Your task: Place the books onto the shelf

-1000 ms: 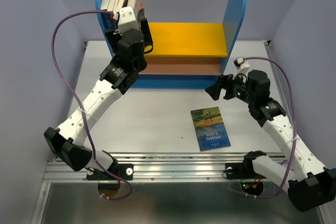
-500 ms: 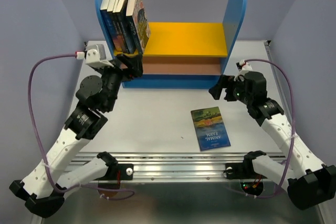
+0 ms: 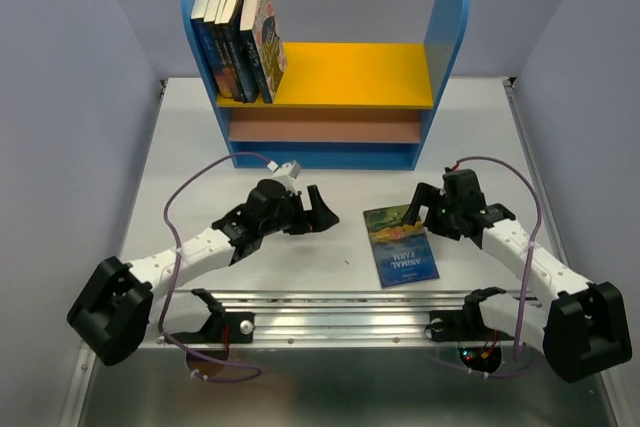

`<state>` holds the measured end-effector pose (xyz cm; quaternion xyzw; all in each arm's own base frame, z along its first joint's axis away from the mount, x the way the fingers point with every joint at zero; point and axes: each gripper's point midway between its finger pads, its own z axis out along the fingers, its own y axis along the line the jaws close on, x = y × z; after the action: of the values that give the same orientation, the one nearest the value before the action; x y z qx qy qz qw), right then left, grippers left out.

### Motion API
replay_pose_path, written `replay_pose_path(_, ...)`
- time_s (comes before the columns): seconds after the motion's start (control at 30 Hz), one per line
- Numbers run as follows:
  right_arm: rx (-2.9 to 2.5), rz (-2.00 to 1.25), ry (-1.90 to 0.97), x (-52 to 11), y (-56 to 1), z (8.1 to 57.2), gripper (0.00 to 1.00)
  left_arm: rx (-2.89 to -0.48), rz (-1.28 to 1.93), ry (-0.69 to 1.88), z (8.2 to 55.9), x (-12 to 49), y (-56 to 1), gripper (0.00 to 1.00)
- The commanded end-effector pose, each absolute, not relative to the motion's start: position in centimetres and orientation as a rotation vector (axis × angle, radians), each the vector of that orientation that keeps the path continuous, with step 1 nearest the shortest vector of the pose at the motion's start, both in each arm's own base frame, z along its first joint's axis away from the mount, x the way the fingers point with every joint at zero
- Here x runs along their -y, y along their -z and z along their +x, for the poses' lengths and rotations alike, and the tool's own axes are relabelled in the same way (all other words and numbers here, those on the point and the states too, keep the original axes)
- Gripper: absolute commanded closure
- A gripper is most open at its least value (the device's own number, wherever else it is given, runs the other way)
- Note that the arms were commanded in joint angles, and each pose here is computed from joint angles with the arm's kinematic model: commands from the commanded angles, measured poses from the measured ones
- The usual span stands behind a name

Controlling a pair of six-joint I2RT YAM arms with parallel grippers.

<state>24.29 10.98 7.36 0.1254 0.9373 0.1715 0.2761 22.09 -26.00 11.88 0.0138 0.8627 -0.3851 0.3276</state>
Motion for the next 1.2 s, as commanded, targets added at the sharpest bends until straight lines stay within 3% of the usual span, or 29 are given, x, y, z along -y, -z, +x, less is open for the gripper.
replay_pose_path(0.0, -2.504, 0.444, -0.467, -10.6, -6.7, 23.7, 0.00, -2.153, 0.106, 1.230, 22.2, 30.0, -14.8, 0.01)
replay_pose_path(0.2, -2.522, 0.471, -0.482, -10.6, -5.0, 22.6, 0.00, -2.226, 0.168, 1.246, 22.3, 34.4, -12.2, 0.02)
replay_pose_path(0.4, -2.552, 0.479, -0.550, -11.5, -3.7, 22.2, 0.00, -2.313, 0.217, 1.262, 22.5, 37.4, -9.7, 0.12)
replay_pose_path(0.6, -2.558, 0.459, -0.717, -13.6, -3.4, 21.7, 0.00, -2.460, 0.194, 1.148, 23.5, 38.2, -6.4, 0.32)
replay_pose_path(0.67, -2.554, 0.458, -0.752, -13.9, -3.5, 21.5, 0.00, -2.557, 0.173, 1.048, 23.4, 37.4, -4.1, 0.46)
replay_pose_path(0.83, -2.496, 0.450, -0.854, -15.0, -4.7, 21.9, 0.00, -2.664, 0.133, 0.868, 24.2, 36.6, -1.8, 0.50)
replay_pose_path(0.87, -2.495, 0.443, -0.869, -15.2, -4.7, 21.9, 0.00, -2.666, 0.135, 0.867, 24.4, 36.9, -1.8, 0.56)
replay_pose_path(0.93, -2.485, 0.414, -0.935, -16.0, -5.2, 21.9, 0.00, -2.709, 0.140, 0.835, 24.2, 36.6, -0.6, 0.58)
replay_pose_path(1.17, -2.310, 0.290, -1.320, -19.8, -9.6, 21.9, 0.04, -2.768, 0.167, 0.819, 23.9, 37.1, 0.9, 0.66)
